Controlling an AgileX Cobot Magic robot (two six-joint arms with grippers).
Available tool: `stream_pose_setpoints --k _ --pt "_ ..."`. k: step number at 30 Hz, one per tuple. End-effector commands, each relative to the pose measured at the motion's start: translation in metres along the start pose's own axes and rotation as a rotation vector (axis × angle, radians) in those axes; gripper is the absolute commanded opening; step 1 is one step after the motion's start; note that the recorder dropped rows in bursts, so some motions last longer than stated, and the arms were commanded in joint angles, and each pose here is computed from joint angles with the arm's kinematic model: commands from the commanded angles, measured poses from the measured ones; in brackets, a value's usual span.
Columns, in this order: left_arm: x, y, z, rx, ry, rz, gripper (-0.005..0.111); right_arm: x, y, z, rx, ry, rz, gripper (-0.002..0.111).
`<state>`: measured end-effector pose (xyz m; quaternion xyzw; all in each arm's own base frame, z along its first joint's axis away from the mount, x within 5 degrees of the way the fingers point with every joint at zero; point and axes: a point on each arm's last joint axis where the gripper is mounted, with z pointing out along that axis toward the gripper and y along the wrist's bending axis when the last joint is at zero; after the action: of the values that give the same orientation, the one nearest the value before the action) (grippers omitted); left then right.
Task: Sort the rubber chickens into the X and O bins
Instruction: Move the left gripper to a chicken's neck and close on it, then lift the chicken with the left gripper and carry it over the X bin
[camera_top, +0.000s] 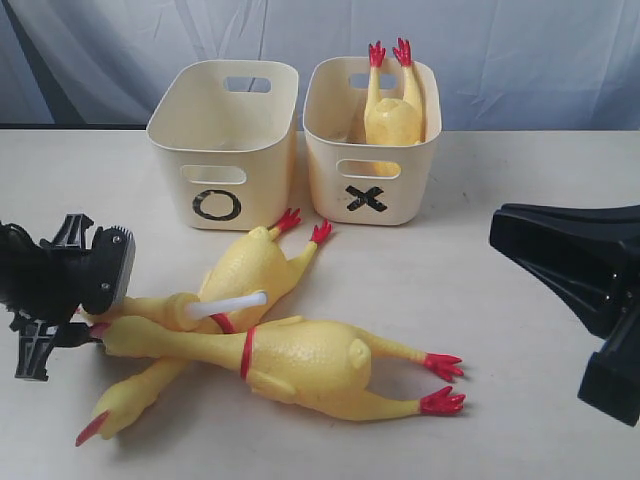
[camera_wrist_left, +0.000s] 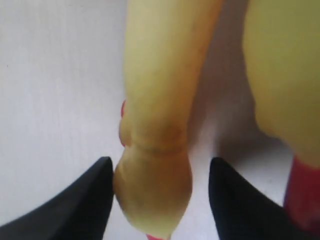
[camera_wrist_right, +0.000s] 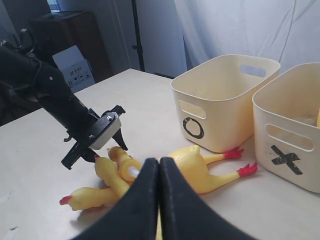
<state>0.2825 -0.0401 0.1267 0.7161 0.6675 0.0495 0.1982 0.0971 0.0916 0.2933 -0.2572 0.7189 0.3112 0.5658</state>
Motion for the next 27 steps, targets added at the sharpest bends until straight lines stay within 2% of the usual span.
stream_pose_setpoints --k 1,6,10,27 --pt "-0.001 0.001 0.001 -0.006 -0.001 0.024 0.039 0.001 0.000 -0.001 -0.002 0.000 -0.003 -0.001" --pt "-0.001 0.001 0.001 -0.006 -0.001 0.024 0.014 0.001 0.000 -0.001 -0.002 0.000 -0.003 -0.001" --pt "-0.001 0.001 0.001 -0.006 -0.001 0.024 0.000 0.001 0.000 -0.001 -0.002 0.000 -0.003 -0.001" --pt "-0.003 0.005 -0.010 -0.047 -0.003 0.034 0.000 0.001 0.000 -0.001 -0.003 0.000 -0.001 -0.001"
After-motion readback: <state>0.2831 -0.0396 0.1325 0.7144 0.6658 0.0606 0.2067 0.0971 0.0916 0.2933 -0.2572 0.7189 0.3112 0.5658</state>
